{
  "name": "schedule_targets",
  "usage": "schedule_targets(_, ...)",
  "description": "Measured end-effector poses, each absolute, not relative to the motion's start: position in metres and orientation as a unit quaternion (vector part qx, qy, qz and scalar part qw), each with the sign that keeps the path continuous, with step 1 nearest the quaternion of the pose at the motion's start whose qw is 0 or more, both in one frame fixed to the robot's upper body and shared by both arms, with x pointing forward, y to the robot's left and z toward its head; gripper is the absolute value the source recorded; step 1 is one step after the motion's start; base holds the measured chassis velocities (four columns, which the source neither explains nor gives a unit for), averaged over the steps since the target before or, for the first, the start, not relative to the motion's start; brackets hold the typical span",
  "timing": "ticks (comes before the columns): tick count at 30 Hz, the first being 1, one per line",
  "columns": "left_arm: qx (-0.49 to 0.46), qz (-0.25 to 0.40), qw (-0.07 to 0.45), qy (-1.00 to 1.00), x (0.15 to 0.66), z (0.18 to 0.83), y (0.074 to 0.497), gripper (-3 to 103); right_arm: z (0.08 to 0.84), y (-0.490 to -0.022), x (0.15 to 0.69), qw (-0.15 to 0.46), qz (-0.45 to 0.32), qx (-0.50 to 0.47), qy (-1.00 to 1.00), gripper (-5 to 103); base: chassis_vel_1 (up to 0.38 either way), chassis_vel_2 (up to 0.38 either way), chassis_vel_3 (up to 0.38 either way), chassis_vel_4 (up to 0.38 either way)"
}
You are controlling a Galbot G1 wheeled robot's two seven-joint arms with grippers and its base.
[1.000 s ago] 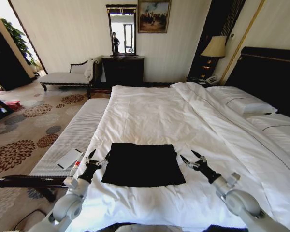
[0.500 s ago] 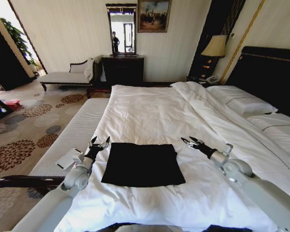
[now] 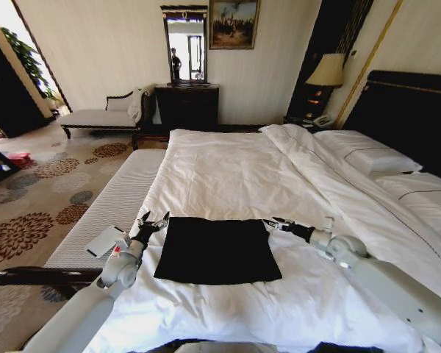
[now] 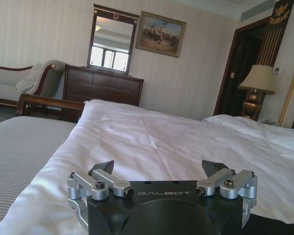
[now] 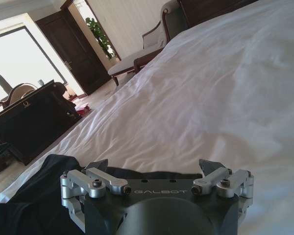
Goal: Fold the clothes on the bed.
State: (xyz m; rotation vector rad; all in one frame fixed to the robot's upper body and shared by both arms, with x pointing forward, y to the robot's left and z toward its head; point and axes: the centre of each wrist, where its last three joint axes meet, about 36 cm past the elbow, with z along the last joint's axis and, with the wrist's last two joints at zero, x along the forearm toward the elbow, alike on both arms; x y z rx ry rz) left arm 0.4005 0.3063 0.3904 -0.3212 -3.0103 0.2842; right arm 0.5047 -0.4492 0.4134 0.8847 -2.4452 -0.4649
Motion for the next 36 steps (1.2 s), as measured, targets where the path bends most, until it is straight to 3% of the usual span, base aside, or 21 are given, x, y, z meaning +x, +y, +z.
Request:
schedule_targets(6, -0.110, 0.095, 0.047, -0.988, 0.396, 0.393, 0.303, 100, 0.411, -0.438, 0.535, 0.279, -0.161, 0.317, -0.892, 100, 0.000, 0.000, 0.000, 0.000)
schedule_targets(21, -0.112, 0.101, 0.050, -0.987, 0.391, 0.380, 0.301, 100, 0.393, -0.456, 0.533, 0.321, -0.132, 0.287, -0.893, 100, 0.000, 0.000, 0.000, 0.000)
schedule_targets(36, -0.111, 0.106, 0.051, -0.987, 0.391, 0.374, 0.304, 100, 0.380, -0.434, 0.543, 0.338, -0.123, 0.298, -0.884, 100, 0.000, 0.000, 0.000, 0.000)
